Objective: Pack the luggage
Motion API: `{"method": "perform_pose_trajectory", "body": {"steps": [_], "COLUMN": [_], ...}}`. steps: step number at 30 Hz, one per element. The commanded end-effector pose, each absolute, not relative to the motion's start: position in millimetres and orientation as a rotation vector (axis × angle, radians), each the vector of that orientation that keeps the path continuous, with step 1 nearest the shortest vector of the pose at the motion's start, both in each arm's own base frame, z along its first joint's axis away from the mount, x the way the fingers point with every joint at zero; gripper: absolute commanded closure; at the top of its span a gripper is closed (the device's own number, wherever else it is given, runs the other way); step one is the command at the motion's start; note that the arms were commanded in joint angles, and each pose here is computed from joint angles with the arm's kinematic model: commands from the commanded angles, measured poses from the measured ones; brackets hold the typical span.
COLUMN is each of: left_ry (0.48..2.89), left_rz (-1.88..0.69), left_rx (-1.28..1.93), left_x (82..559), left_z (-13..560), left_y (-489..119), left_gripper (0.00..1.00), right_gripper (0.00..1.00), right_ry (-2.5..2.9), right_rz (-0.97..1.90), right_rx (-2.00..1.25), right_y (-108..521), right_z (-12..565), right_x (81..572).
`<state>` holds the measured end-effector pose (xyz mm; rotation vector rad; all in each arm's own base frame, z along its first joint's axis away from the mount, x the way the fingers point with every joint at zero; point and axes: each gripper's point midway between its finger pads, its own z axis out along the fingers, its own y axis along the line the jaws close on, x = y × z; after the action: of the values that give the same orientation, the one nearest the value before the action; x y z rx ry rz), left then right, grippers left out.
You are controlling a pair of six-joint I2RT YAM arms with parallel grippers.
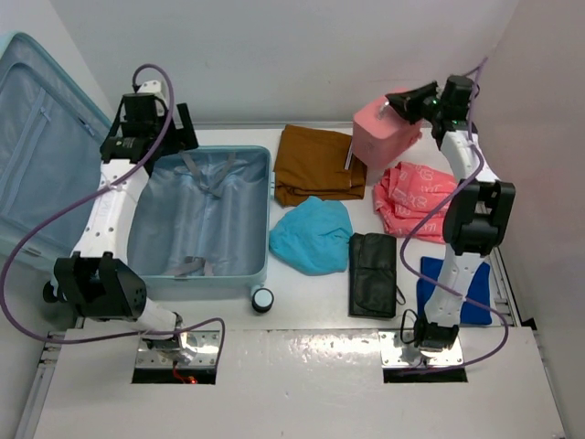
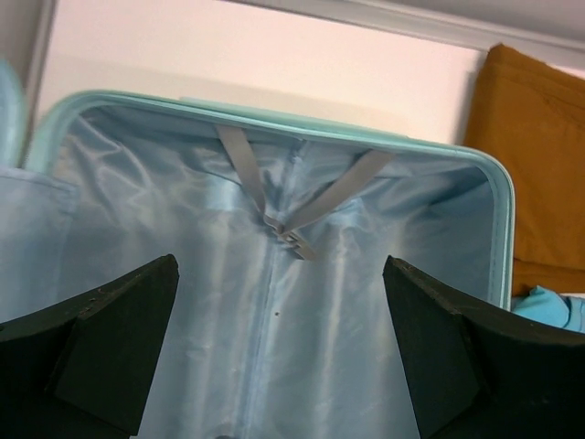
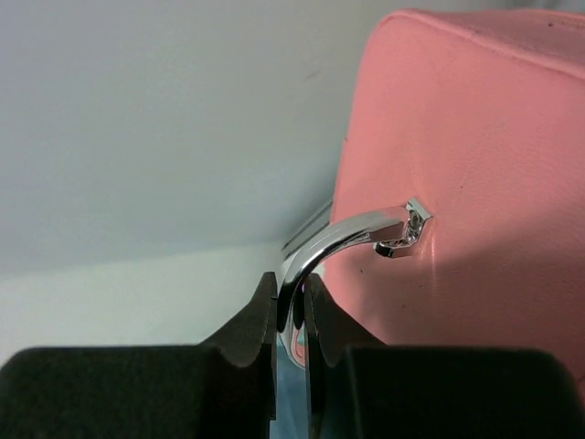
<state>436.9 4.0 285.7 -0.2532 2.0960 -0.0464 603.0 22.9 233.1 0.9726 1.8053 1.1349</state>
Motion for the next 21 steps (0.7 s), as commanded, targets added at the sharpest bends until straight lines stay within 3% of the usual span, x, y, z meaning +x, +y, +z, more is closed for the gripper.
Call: {"method": "perform_pose_trajectory", "body": {"steps": [1,7,21], "left_ry": [1.975,1.922,1.843], "left_rz": [-0.059,-0.103,-0.109], "left_rx": [-0.241,-0.231,-0.362], "left_x": [429,414,373], "left_z": [330,345,356], "left_y": [18,39,93], "left_gripper": [0.0,0.0,0.0], "right_gripper": [1.0,1.0,1.0], "right_ry": [1.584,1.551,1.556], "right_rz": [1.388,1.505,1.838], "right_rx": [0.424,0.07,-0.434], "right_y": [99,180,392], "right_z": [414,465,436], "right_x": [563,531,441]}}
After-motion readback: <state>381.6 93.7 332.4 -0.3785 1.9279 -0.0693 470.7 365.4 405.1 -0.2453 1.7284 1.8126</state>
